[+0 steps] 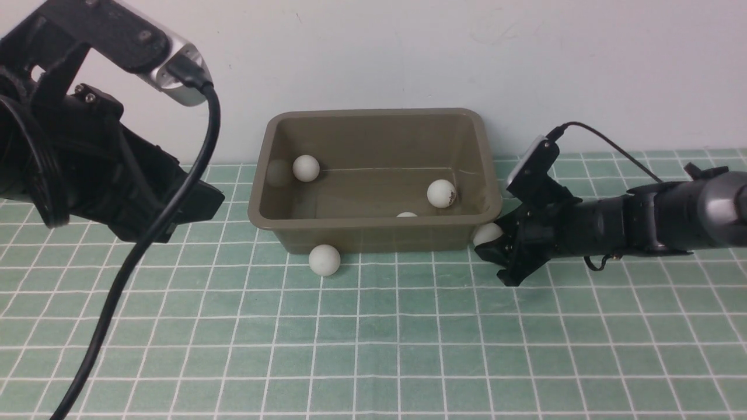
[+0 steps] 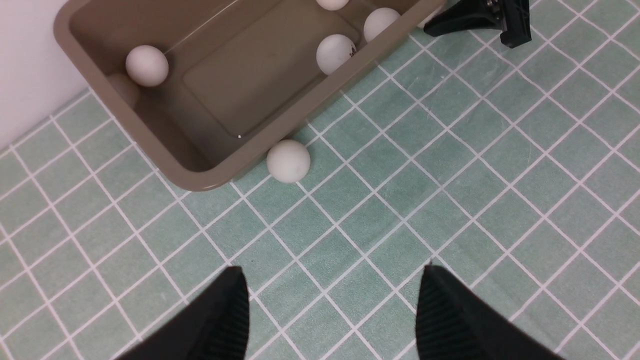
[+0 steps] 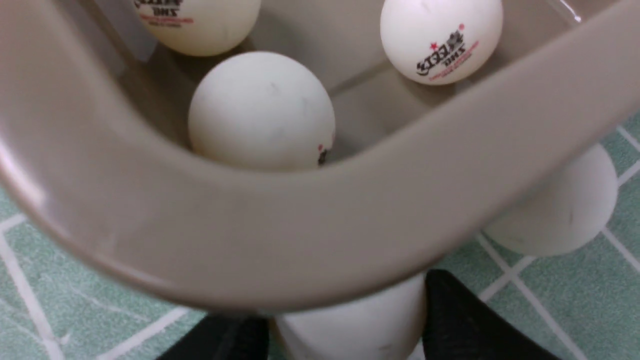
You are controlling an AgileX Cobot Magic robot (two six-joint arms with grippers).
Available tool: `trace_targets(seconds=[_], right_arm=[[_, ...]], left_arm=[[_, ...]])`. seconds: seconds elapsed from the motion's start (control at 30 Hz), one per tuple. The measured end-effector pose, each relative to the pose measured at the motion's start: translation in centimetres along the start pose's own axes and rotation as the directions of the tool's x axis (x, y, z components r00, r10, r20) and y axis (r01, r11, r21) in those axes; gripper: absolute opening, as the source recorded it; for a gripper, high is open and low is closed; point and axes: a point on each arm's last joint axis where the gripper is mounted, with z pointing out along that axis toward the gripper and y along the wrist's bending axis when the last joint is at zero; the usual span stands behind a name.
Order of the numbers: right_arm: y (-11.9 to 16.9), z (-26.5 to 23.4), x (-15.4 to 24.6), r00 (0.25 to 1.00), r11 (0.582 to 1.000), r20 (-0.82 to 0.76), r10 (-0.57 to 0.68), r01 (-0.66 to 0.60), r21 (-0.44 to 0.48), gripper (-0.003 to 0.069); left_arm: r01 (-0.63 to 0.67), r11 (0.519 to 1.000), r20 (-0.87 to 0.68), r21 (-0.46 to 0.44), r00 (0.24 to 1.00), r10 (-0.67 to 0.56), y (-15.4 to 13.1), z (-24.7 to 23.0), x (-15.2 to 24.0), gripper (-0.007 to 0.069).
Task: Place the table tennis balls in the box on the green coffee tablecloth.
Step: 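Reach for and grasp a ping pong ball on the table, then release the ping pong ball into the bin and lift the gripper away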
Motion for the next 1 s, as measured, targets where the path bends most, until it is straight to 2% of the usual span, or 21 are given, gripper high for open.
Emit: trace_targets(seconds=[0.07, 0.17, 0.3, 0.43, 0.5, 0.57, 0.6, 0.73, 0.9, 1.0], right_arm=[[-0.1, 0.0, 0.0, 1.000, 1.000, -0.005, 0.000, 0.000, 0.006, 0.0359], [-0.6, -0.6, -0.2, 0.999, 0.998, -0.037, -0.002, 0.004, 0.061, 0.0360], [-2.2, -3.1, -1.8, 0.997, 0.978, -0.079, -0.012, 0.028, 0.208, 0.0359], [-2.7, -5.5, -3.9, 0.999, 0.964, -0.033, -0.035, 0.042, 0.264, 0.0359], [-2.3, -6.9, -5.8, 0.996, 0.972, 0.067, -0.056, 0.039, 0.232, 0.0359], [-1.5, -7.5, -7.2, 0.982, 0.990, 0.183, -0.042, 0.016, 0.141, 0.0359], [-1.0, -7.4, -7.6, 0.972, 0.998, 0.233, -0.014, -0.002, 0.068, 0.0359], [-0.2, -6.3, -7.7, 0.948, 0.992, 0.293, 0.123, -0.105, -0.076, 0.0359], [0.0, -4.2, -6.1, 0.948, 0.976, 0.247, 0.199, -0.170, -0.134, 0.0359], [0.0, -3.8, -5.8, 0.949, 0.974, 0.234, 0.211, -0.183, -0.136, 0.0359]], left_arm=[[0.000, 1.000, 0.000, 0.000, 1.000, 0.000, 0.0, 0.0, 0.0, 0.0405], [-0.001, 1.000, 0.000, 0.000, 1.000, 0.001, 0.0, 0.0, 0.0, 0.0405], [-0.004, 1.000, 0.000, 0.000, 1.000, 0.004, 0.0, 0.0, 0.0, 0.0405], [-0.005, 1.000, 0.000, 0.000, 1.000, 0.005, 0.0, 0.0, 0.0, 0.0405], [-0.005, 1.000, 0.000, 0.000, 1.000, 0.005, 0.0, 0.0, 0.0, 0.0405], [-0.006, 1.000, 0.000, 0.000, 1.000, 0.006, 0.0, 0.0, 0.0, 0.0405], [-0.006, 1.000, 0.000, 0.000, 1.000, 0.006, 0.0, 0.0, 0.0, 0.0405], [-0.006, 1.000, 0.000, 0.000, 1.000, 0.006, 0.0, 0.0, 0.0, 0.0405], [-0.006, 1.000, 0.000, 0.000, 1.000, 0.006, 0.0, 0.0, 0.0, 0.0405], [-0.006, 1.000, 0.000, 0.000, 1.000, 0.006, 0.0, 0.0, 0.0, 0.0405]])
